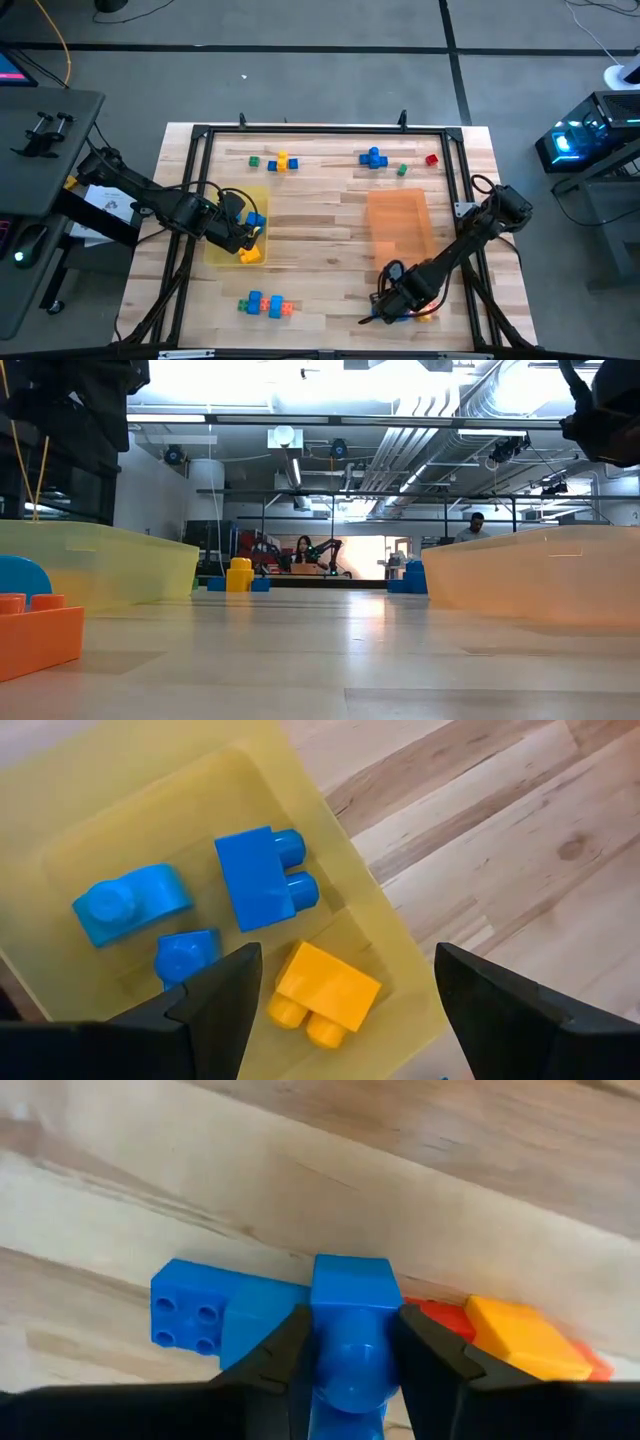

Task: Sort blocks by size
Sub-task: Put the large blue game piece into the yellow bin

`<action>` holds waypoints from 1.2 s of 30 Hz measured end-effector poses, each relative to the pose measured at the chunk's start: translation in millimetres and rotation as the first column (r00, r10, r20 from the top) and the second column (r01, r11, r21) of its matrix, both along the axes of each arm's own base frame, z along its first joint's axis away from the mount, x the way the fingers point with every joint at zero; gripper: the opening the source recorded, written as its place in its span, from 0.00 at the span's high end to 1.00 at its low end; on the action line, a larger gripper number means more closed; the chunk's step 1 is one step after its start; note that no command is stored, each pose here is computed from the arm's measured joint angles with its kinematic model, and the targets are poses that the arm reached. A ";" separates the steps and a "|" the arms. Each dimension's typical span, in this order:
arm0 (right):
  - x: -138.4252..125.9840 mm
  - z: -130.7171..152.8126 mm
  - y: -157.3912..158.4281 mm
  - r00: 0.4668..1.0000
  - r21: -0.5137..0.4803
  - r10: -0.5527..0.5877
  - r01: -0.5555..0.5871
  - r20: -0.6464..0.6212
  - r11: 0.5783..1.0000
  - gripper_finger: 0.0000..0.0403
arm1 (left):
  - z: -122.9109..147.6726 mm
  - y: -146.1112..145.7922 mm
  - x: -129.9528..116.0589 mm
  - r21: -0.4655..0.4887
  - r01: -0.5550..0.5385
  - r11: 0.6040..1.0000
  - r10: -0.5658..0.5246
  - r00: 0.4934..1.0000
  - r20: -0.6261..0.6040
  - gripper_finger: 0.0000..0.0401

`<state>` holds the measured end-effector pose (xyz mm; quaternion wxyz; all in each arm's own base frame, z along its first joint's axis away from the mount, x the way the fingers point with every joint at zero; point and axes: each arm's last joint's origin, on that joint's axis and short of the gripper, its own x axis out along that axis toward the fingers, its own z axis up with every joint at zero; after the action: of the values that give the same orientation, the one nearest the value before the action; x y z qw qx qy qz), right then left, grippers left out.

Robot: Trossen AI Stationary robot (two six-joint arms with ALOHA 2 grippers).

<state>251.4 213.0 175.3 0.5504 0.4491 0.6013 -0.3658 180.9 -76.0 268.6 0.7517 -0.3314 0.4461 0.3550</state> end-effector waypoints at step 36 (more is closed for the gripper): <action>204.4 131.4 -156.0 0.306 -0.559 0.526 0.025 0.794 0.829 0.74 | 108.7 -26.1 -37.0 0.290 0.127 0.949 -0.313 0.514 0.799 0.30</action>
<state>455.8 56.9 306.7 0.9333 0.3216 0.1357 -0.0846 143.9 -102.1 377.3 0.9399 -0.3255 0.0354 0.0969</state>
